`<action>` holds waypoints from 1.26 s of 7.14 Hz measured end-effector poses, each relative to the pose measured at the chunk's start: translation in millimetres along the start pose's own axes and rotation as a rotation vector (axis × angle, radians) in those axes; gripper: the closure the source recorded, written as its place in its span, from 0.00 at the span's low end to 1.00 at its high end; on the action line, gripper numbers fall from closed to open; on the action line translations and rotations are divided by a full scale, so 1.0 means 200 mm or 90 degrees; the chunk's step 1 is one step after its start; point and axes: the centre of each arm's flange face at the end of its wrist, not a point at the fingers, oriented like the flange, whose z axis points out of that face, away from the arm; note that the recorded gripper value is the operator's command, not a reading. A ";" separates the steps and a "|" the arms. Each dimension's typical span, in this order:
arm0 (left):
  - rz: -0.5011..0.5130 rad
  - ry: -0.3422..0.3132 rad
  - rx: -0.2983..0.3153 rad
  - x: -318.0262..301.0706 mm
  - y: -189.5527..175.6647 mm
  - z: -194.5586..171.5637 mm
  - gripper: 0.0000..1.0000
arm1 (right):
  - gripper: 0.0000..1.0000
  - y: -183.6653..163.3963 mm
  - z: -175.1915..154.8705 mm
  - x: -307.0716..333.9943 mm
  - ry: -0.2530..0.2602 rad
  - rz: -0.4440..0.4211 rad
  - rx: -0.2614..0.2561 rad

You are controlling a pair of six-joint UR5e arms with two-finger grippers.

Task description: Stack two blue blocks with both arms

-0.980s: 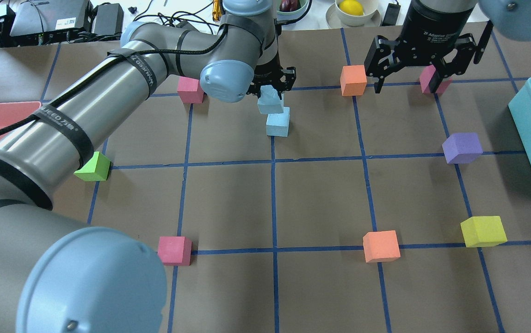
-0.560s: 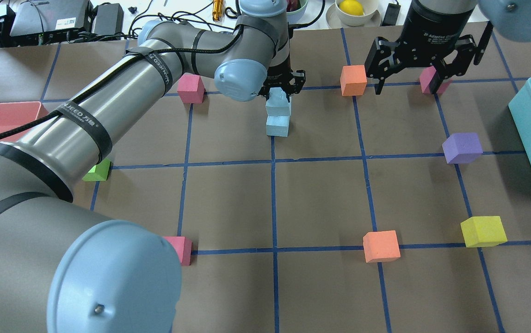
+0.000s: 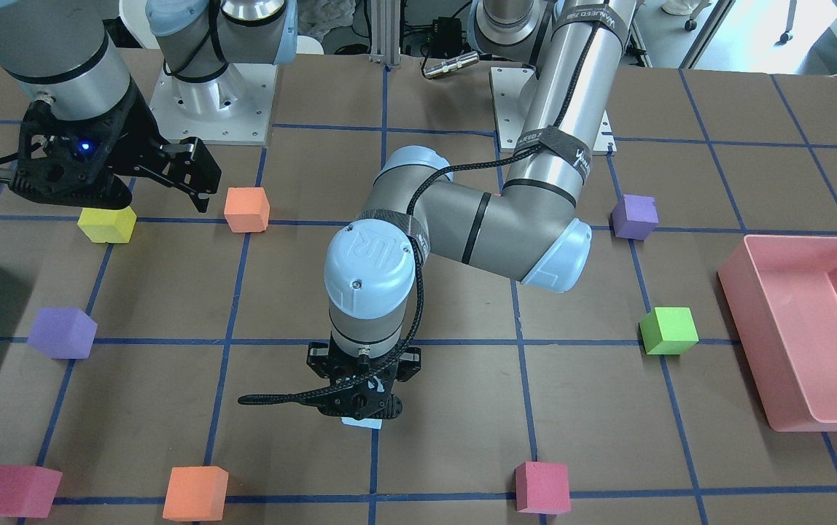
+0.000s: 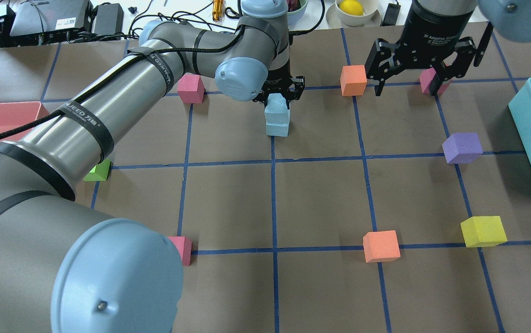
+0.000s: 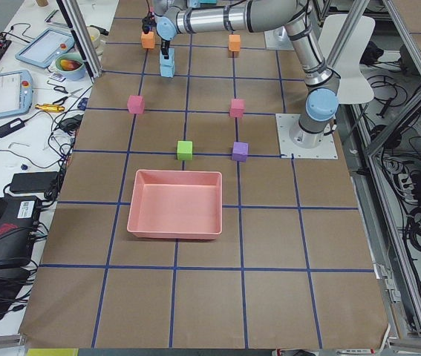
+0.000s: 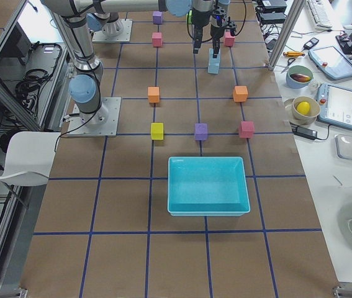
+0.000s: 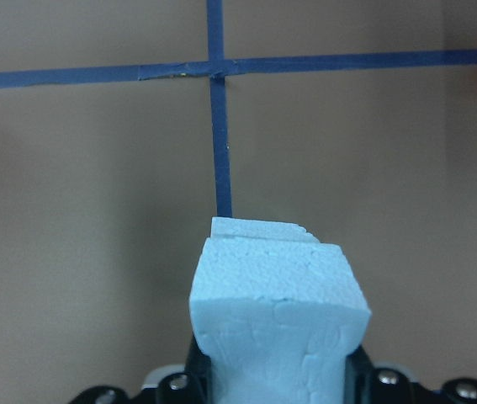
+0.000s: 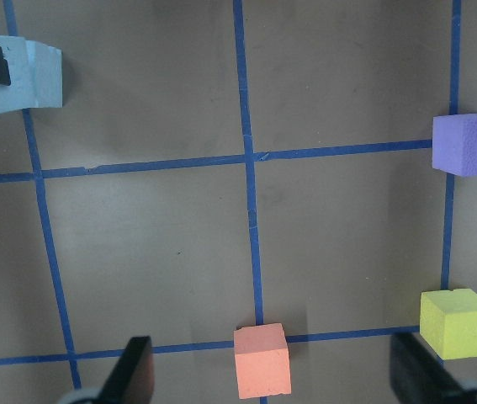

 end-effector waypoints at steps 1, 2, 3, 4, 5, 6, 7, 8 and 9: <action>-0.002 -0.002 -0.001 0.00 0.00 0.00 0.00 | 0.00 0.00 0.00 0.02 -0.002 0.004 -0.004; -0.004 -0.003 -0.003 0.00 0.00 0.01 0.00 | 0.00 0.01 -0.01 0.03 -0.003 0.009 -0.005; -0.006 -0.002 -0.005 0.00 0.00 0.01 0.00 | 0.00 0.03 -0.03 0.03 -0.004 0.012 -0.001; -0.008 -0.001 -0.003 0.00 0.01 -0.02 0.00 | 0.00 0.04 -0.05 0.03 -0.005 0.013 0.003; -0.011 -0.001 -0.003 -0.03 0.02 -0.11 0.00 | 0.00 0.05 -0.06 0.02 -0.005 0.012 0.005; -0.019 -0.004 -0.013 -0.09 0.04 -0.26 0.00 | 0.00 0.05 -0.06 0.02 -0.005 0.012 0.007; -0.033 0.003 -0.027 -0.18 0.06 -0.44 0.00 | 0.00 0.06 -0.06 0.02 -0.005 0.010 0.007; -0.048 0.019 -0.041 -0.26 0.11 -0.63 0.00 | 0.00 0.06 -0.07 0.02 -0.005 0.008 0.007; -0.063 0.028 -0.054 -0.35 0.20 -0.82 0.00 | 0.00 0.06 -0.07 0.01 -0.005 0.007 0.007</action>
